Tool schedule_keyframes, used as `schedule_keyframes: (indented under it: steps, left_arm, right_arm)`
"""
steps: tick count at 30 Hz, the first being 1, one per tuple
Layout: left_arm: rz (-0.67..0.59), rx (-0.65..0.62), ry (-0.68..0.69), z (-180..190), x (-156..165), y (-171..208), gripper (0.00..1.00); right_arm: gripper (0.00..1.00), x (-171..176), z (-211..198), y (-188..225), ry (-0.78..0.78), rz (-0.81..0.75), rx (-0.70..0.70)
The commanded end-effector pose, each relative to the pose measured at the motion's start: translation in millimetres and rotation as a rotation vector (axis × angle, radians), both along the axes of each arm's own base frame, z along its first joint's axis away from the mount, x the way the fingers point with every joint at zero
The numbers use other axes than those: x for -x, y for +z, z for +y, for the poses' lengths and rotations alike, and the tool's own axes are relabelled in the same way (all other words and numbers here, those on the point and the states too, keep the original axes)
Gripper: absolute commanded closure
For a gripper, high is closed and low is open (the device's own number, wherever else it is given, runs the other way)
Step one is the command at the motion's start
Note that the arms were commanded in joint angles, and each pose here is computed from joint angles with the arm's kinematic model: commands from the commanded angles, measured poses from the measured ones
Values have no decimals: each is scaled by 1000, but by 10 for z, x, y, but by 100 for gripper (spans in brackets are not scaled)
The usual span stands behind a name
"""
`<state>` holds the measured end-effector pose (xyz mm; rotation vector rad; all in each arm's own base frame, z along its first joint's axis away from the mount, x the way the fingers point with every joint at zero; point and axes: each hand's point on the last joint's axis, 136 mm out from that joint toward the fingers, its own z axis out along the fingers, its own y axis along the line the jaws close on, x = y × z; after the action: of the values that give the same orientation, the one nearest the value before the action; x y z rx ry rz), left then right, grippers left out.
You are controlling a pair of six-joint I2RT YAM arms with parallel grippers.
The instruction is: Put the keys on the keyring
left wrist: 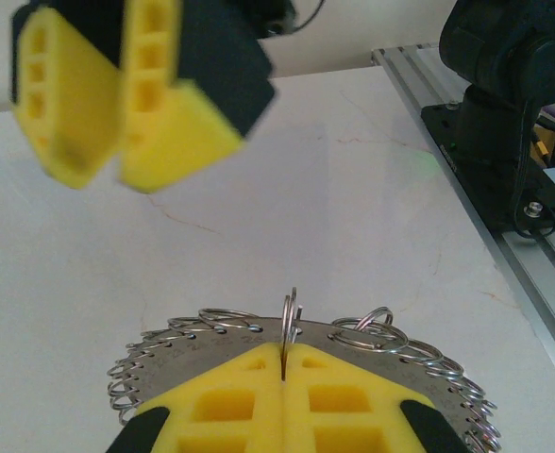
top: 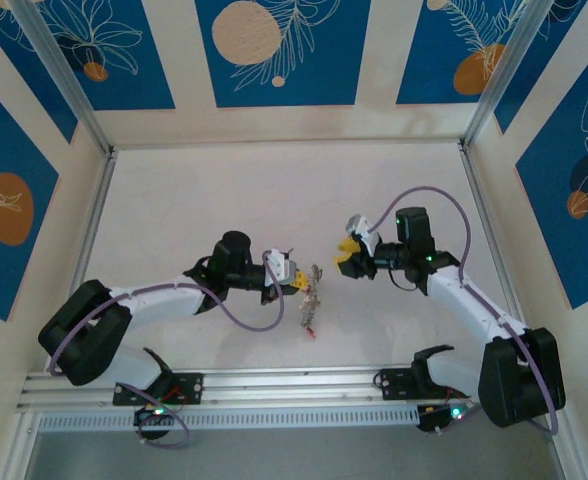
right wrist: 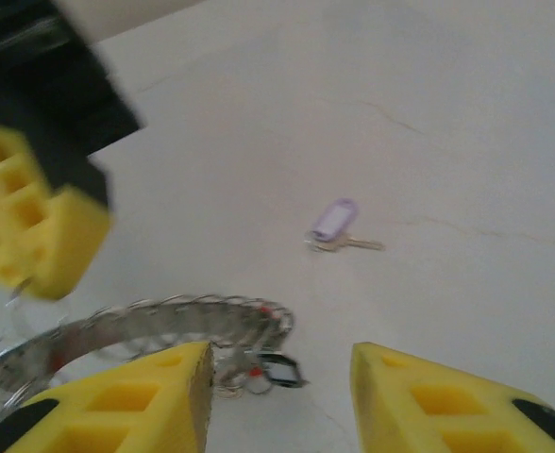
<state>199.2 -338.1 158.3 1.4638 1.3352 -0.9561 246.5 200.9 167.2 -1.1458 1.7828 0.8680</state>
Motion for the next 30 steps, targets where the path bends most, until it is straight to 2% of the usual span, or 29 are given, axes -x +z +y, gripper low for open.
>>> schedule_keyframes:
  steps: [1, 3, 7, 16, 24, 30]
  left_arm:
    - [-16, 38, -22, 23, 39, 104, 100]
    - [-21, 38, -24, 24, 43, 117, 100]
    - [-25, 35, -24, 28, 43, 125, 100]
    - [-19, 49, -24, 9, 37, 138, 100]
    - [-12, 54, -28, -6, 33, 143, 100]
    - [-9, 59, -31, -13, 36, 152, 100]
  right_arm:
    - [55, 469, 237, 172, 304, -194, -94]
    - [56, 613, 289, 121, 369, -180, -93]
    - [58, 685, 332, 85, 403, -156, -99]
    - [58, 650, 398, -112, 374, -173, -39]
    - [69, 586, 454, -202, 336, -177, -8]
    - [74, 549, 479, -252, 322, -191, 16]
